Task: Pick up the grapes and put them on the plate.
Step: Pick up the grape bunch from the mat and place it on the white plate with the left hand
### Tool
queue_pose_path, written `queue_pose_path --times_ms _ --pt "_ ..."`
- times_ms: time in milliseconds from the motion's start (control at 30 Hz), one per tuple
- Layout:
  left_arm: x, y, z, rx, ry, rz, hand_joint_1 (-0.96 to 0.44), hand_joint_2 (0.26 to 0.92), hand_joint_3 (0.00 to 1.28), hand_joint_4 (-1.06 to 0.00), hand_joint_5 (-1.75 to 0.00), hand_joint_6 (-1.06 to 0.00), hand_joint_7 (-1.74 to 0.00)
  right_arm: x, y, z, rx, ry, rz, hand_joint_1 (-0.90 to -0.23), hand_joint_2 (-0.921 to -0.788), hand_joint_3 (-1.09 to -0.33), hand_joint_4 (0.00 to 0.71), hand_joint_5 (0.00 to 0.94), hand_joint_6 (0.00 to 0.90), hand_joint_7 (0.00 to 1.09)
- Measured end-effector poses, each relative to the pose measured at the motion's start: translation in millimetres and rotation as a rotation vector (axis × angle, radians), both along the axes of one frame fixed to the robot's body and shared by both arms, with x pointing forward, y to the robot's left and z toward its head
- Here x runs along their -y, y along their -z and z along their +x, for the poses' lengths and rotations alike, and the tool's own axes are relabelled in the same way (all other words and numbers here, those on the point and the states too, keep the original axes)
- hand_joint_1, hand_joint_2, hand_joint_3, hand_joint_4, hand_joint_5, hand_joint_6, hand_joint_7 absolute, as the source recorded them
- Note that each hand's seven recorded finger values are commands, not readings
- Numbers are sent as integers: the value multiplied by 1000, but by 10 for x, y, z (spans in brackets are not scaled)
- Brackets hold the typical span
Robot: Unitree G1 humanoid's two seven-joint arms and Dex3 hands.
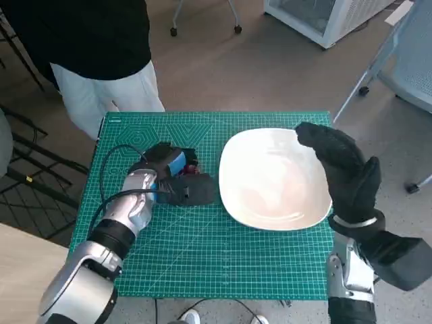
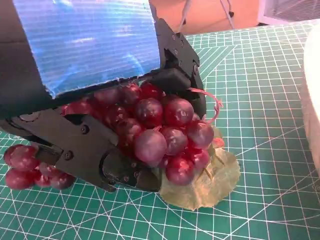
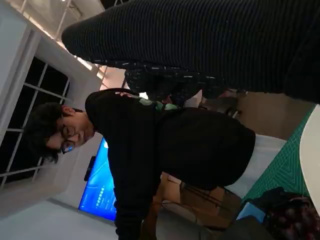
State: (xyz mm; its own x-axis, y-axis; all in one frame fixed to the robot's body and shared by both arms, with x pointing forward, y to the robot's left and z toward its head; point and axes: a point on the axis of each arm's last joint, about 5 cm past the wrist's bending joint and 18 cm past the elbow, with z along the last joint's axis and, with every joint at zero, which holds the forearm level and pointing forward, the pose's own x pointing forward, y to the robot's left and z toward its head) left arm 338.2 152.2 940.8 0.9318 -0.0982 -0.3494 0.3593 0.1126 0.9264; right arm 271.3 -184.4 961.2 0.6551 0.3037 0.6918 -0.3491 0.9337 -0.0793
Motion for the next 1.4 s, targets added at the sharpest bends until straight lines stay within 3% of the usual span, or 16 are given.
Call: queue_pose_path --times_ms 1400 --pt "-27 -16 18 -4 7 -9 2 921 145 -579 -1430 -591 -1051 -1 -10 13 2 -1 5 -505 -921 -632 254 2 -1 510"
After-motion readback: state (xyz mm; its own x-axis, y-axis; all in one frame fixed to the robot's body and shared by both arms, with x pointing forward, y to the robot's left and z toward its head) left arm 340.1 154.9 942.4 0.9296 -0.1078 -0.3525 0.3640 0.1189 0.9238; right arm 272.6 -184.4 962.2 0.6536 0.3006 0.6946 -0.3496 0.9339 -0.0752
